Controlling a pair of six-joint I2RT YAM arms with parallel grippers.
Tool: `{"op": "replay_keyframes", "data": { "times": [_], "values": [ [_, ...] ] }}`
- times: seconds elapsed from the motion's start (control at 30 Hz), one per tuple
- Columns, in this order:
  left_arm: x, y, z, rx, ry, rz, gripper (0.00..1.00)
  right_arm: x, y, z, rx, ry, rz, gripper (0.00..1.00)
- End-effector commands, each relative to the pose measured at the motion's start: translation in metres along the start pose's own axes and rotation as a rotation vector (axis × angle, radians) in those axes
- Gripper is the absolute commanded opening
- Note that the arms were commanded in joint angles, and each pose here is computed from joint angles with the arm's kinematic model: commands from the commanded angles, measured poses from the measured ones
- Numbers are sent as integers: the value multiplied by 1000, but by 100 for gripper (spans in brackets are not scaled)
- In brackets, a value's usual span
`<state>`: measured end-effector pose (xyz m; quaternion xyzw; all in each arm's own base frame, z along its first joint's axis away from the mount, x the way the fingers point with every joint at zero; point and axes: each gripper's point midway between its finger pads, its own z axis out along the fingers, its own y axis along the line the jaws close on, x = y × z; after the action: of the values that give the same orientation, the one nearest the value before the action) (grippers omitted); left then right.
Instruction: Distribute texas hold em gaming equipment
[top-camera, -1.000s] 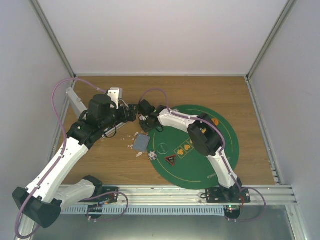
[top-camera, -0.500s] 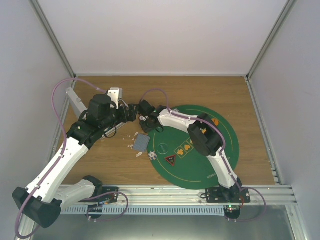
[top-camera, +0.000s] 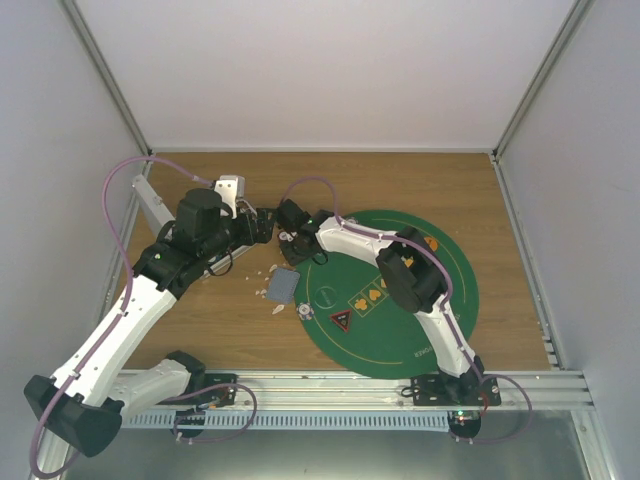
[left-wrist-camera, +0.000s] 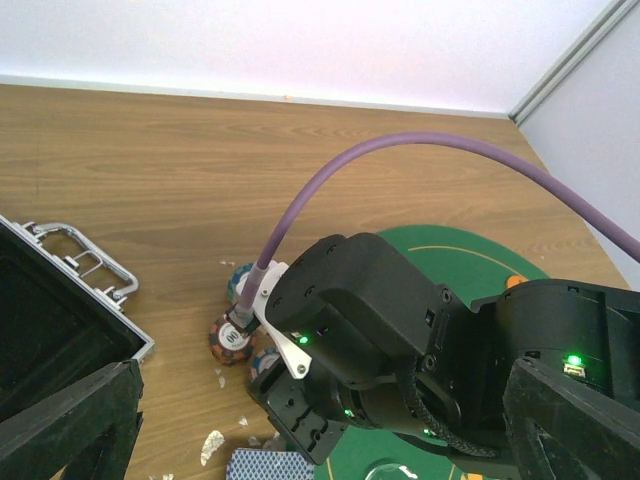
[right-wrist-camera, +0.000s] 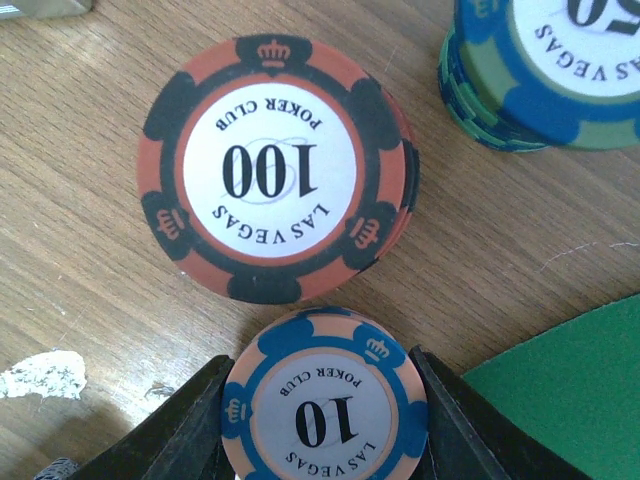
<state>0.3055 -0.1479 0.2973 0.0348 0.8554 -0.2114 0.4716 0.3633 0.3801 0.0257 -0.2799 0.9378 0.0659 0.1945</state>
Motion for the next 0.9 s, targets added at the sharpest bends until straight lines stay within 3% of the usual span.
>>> {"op": "replay_keyframes", "data": {
  "times": [0.0,0.87],
  "values": [
    [-13,-2,-6,14,-59,-8,99,-16,10,-22,-27,-47,3,37],
    [-12,-2,-6,13,-58,-9,99,-14,11,-22,-32,-35,8,37]
  ]
}}
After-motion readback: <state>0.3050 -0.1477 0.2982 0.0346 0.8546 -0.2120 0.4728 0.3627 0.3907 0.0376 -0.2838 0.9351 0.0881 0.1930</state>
